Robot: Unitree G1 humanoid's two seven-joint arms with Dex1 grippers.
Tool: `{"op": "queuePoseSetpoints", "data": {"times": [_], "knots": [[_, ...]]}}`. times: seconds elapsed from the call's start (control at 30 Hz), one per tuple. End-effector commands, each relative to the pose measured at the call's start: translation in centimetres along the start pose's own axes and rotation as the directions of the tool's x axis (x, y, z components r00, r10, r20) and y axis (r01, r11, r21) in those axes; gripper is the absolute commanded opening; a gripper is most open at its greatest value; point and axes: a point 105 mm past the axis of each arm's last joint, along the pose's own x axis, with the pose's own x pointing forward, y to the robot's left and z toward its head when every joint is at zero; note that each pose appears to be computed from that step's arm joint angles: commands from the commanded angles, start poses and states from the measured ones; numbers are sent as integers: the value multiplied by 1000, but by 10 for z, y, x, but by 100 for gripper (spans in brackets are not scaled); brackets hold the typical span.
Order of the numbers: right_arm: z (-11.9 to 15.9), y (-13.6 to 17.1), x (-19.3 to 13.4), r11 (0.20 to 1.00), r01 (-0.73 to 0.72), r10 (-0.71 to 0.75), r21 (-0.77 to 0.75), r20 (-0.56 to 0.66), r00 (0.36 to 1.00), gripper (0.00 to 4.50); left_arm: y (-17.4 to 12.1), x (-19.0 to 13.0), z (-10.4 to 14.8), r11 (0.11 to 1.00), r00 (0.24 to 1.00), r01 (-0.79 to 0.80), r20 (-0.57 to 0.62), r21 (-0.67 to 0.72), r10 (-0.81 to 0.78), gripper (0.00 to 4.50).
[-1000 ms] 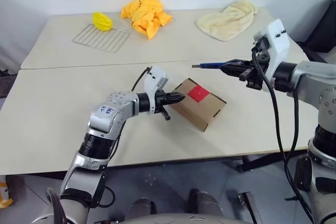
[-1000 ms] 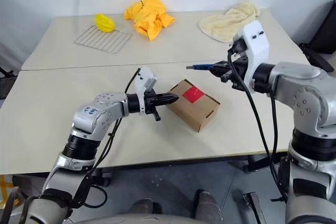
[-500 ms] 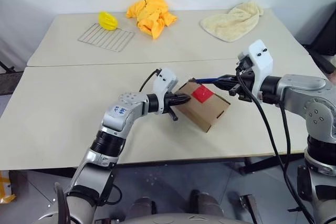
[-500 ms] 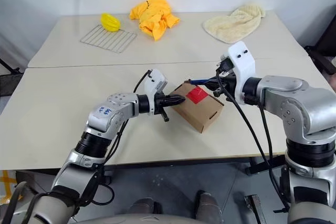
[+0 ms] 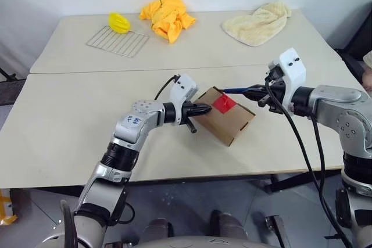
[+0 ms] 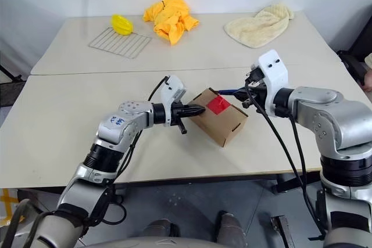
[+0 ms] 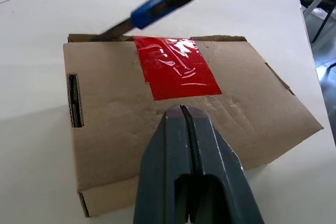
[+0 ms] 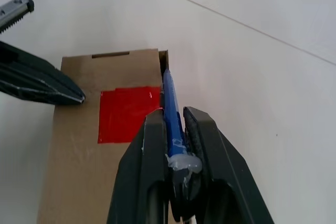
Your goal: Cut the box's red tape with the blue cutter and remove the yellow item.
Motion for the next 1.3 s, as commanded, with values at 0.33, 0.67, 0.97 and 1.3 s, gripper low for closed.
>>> {"op": "queuePoseSetpoints", "data": {"times": [0.33,0.67,0.97,1.3], "knots": [[1,0,-11,997,-37,29,-68,-104,994,18,2,8,-1,999,998,-20,-52,-37,18,1],[6,-3,-13,995,-83,68,-50,-240,968,18,1,16,-8,994,994,-67,-95,-81,59,1],[-4,7,-17,988,-149,124,-46,-349,929,18,-1,17,-15,990,989,-103,-119,-99,91,1],[-5,4,-22,985,-161,122,-65,-398,909,18,0,18,-19,986,985,-128,-126,-106,115,1]]}}
